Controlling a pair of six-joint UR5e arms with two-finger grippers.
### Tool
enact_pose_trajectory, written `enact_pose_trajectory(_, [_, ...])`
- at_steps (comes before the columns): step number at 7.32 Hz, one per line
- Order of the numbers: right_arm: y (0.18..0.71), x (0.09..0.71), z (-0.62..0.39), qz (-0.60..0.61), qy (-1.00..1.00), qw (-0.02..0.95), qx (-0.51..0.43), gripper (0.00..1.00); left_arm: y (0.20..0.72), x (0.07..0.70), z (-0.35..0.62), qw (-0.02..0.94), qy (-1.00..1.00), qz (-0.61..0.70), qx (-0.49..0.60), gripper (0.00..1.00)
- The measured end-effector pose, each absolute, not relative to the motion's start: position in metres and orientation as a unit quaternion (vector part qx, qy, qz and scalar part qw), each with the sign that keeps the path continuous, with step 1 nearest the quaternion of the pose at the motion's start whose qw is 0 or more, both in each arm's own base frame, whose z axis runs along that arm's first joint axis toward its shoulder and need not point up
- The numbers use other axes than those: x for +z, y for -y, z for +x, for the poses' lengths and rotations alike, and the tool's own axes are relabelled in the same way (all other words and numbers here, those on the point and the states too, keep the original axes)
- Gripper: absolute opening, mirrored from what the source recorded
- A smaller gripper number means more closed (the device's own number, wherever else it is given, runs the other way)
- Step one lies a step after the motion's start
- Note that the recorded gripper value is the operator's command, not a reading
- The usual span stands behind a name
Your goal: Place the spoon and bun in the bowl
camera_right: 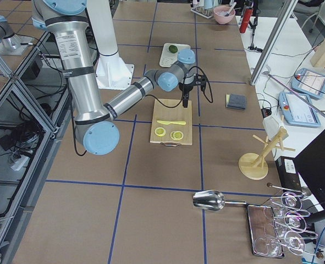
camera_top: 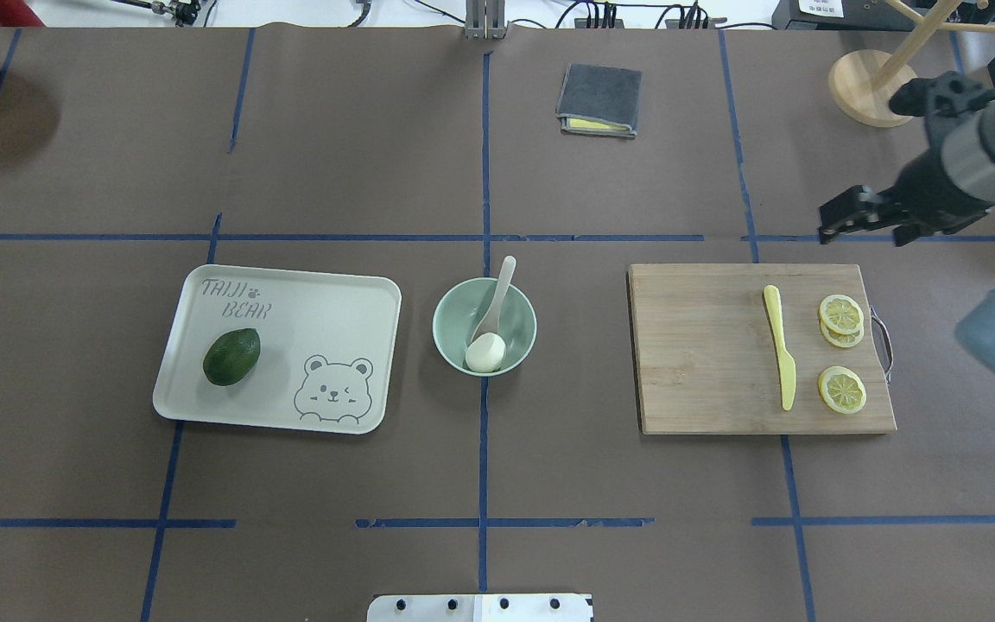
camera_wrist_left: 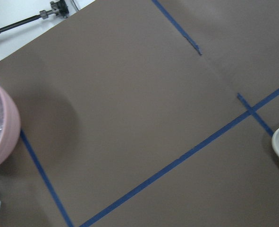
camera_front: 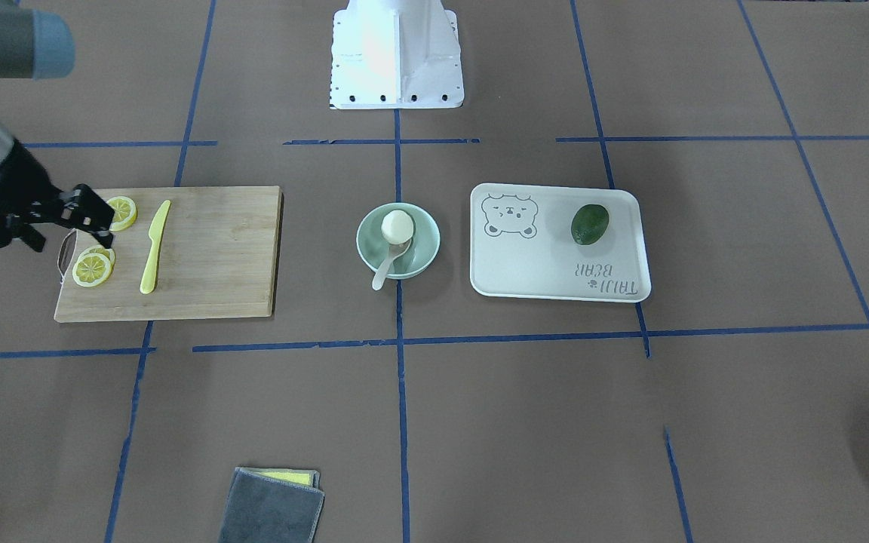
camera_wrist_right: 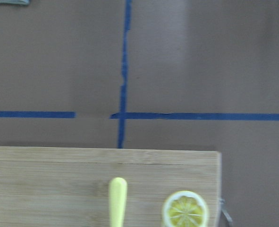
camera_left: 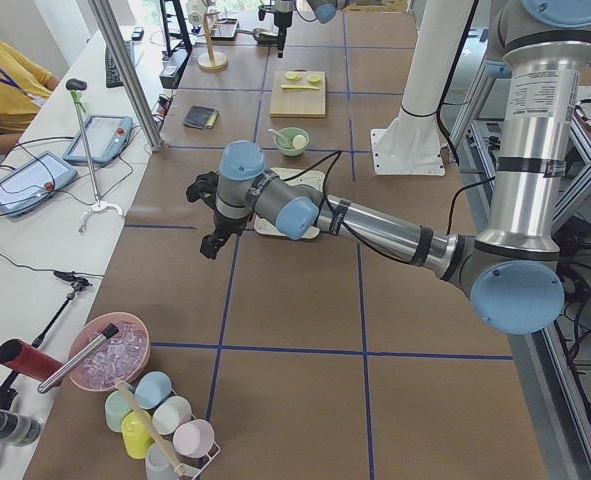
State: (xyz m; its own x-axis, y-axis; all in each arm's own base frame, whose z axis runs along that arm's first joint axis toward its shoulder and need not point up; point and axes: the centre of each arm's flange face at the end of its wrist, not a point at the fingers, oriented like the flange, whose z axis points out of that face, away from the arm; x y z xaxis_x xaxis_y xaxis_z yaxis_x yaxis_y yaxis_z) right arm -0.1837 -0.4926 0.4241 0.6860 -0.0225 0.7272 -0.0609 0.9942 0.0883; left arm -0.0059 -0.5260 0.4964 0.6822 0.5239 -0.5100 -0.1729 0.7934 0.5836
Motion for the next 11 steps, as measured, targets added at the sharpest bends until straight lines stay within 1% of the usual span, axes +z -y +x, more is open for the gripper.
enact_pose_trajectory(3, [0.467, 0.518, -0.036, 0.074, 0.385, 0.919, -0.031, 1.0, 0.496, 0.54, -0.088, 0.899, -0.343, 0.235, 0.139, 1.0])
enact_pose_trajectory(5, [0.45, 0.572, 0.007, 0.065, 0.39, 0.917, -0.043, 1.0, 0.46, 0.589, -0.096, 0.902, -0.365, 0.197, 0.117, 1.0])
enact_pose_trajectory(6, [0.448, 0.587, 0.016, 0.061, 0.397, 0.915, -0.048, 1.0, 0.447, 0.618, -0.095, 0.905, -0.372, 0.174, 0.106, 1.0])
enact_pose_trajectory(8, [0.447, 0.595, 0.027, 0.06, 0.404, 0.912, -0.043, 1.0, 0.43, 0.644, -0.092, 0.909, -0.384, 0.139, 0.085, 1.0])
enact_pose_trajectory(10, [0.448, 0.595, 0.029, 0.06, 0.406, 0.911, -0.041, 1.0, 0.434, 0.632, -0.071, 0.906, -0.405, 0.109, 0.055, 1.0])
enact_pose_trajectory(11, [0.448, 0.595, 0.029, 0.06, 0.407, 0.911, -0.041, 1.0, 0.441, 0.623, -0.053, 0.907, -0.407, 0.095, 0.058, 1.0])
